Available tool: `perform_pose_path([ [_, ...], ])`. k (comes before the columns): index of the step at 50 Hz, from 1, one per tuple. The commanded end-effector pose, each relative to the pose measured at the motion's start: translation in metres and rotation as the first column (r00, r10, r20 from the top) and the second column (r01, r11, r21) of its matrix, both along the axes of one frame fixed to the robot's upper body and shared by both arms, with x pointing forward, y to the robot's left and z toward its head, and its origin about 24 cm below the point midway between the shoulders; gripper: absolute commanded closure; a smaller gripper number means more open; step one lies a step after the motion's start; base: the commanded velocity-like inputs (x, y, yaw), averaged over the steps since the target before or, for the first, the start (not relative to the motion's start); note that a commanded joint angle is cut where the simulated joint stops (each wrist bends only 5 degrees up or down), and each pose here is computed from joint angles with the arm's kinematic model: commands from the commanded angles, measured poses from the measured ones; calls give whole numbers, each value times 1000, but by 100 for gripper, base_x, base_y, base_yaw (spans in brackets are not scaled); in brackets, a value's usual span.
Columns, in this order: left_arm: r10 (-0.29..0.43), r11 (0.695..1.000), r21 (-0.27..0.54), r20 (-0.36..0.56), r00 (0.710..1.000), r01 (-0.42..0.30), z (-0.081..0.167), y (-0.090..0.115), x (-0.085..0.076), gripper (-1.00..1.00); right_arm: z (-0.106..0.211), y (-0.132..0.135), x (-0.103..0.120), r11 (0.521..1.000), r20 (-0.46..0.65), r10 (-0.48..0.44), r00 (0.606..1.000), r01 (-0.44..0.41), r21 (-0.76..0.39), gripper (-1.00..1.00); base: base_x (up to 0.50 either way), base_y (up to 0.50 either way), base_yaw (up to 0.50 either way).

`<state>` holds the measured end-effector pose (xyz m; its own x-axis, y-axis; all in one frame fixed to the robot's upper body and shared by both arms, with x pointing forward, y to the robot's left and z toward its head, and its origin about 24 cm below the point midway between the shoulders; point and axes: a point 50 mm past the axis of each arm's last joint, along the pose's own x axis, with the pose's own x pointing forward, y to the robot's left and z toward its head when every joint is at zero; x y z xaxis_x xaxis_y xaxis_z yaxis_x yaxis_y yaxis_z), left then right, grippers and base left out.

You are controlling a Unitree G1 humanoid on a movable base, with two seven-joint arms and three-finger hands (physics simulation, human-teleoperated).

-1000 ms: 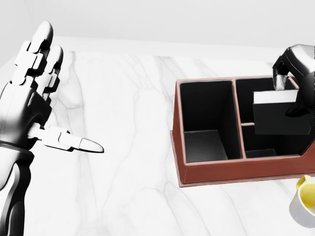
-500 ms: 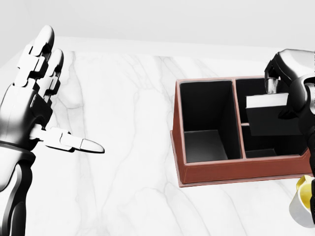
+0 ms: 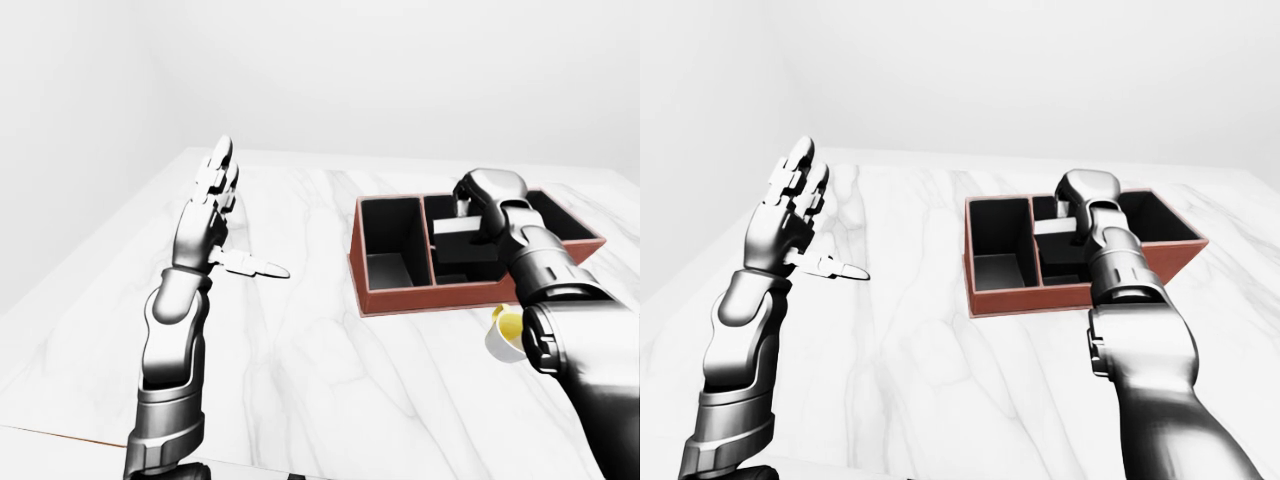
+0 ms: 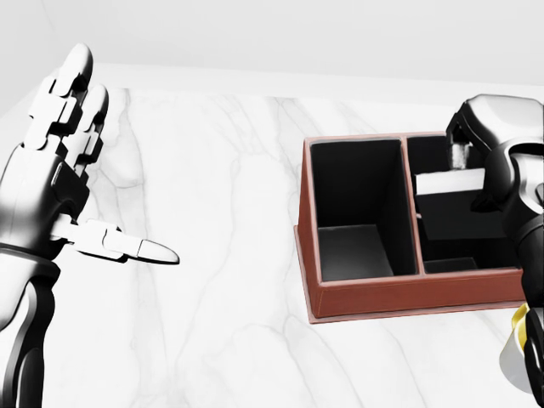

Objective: Pick up the book and place it in the caddy.

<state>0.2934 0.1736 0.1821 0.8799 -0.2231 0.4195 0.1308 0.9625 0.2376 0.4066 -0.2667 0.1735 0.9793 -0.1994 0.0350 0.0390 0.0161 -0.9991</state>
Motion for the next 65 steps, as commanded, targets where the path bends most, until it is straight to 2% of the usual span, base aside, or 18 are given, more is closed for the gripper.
perform_pose_path([
  [1,4,1000,1,-13,1000,-4,-3,1,2,-100,7,0,1,999,43,3,999,-1,-39,100,0,0,0],
  [40,15,1000,1,-56,998,-15,-12,2,5,-100,-9,-2,-4,997,63,-2,998,7,-81,100,0,0,0],
  [65,14,1000,6,-42,999,-14,-9,0,5,-100,-21,0,-6,997,55,1,998,3,-80,100,0,0,0],
])
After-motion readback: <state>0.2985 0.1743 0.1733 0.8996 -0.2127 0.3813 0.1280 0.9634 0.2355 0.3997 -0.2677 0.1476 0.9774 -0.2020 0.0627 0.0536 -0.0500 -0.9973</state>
